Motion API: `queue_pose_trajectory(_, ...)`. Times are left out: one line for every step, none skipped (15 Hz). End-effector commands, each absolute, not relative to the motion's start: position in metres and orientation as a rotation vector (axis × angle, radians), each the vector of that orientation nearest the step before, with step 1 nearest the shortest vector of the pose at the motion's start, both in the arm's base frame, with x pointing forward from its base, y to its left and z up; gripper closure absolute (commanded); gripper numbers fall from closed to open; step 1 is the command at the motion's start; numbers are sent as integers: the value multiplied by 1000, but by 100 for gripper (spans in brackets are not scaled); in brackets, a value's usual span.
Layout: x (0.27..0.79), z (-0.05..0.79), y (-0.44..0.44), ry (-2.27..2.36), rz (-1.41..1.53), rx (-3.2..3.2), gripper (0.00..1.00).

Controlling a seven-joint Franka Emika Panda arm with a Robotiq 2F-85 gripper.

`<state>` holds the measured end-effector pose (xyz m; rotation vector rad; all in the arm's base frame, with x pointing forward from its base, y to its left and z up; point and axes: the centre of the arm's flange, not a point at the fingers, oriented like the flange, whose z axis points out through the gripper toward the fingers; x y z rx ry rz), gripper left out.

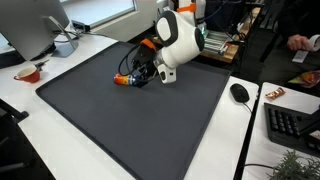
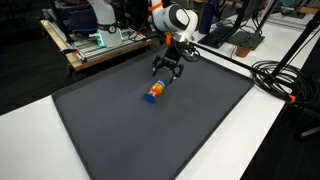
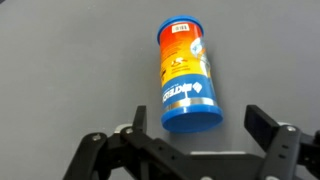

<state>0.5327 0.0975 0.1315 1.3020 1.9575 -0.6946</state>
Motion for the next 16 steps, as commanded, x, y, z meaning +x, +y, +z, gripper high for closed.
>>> queue_pose_trajectory(538,122,89,1951,-684,1281,0)
queue_pose_trajectory(539,120,87,1957,-688,1286,0)
queue_pose_trajectory(539,118,85,1957,-687,1282,0)
queue_pose_trajectory(541,116,83,1960,-686,1277,0)
queue_pose_trajectory(542,113,82,1967,-684,1272,0)
queue_pose_trajectory(543,111,81,1970,-681,1264,0)
queue_pose_trajectory(544,109,82,1974,-678,1251,0)
queue_pose_trajectory(545,107,81,1980,-676,1242,0)
queue_pose_trajectory(545,106,81,1981,-671,1242,0)
queue_pose_trajectory(546,104,82,1985,-672,1238,0)
queue_pose_trajectory(546,103,82,1986,-675,1240,7)
queue_pose_trajectory(546,101,81,1988,-678,1239,27)
queue_pose_trajectory(546,101,81,1986,-679,1239,34)
queue_pose_trajectory(546,100,81,1987,-679,1241,41)
queue_pose_trajectory(545,99,81,1986,-679,1243,50)
queue_pose_trajectory(545,99,82,1989,-680,1244,56)
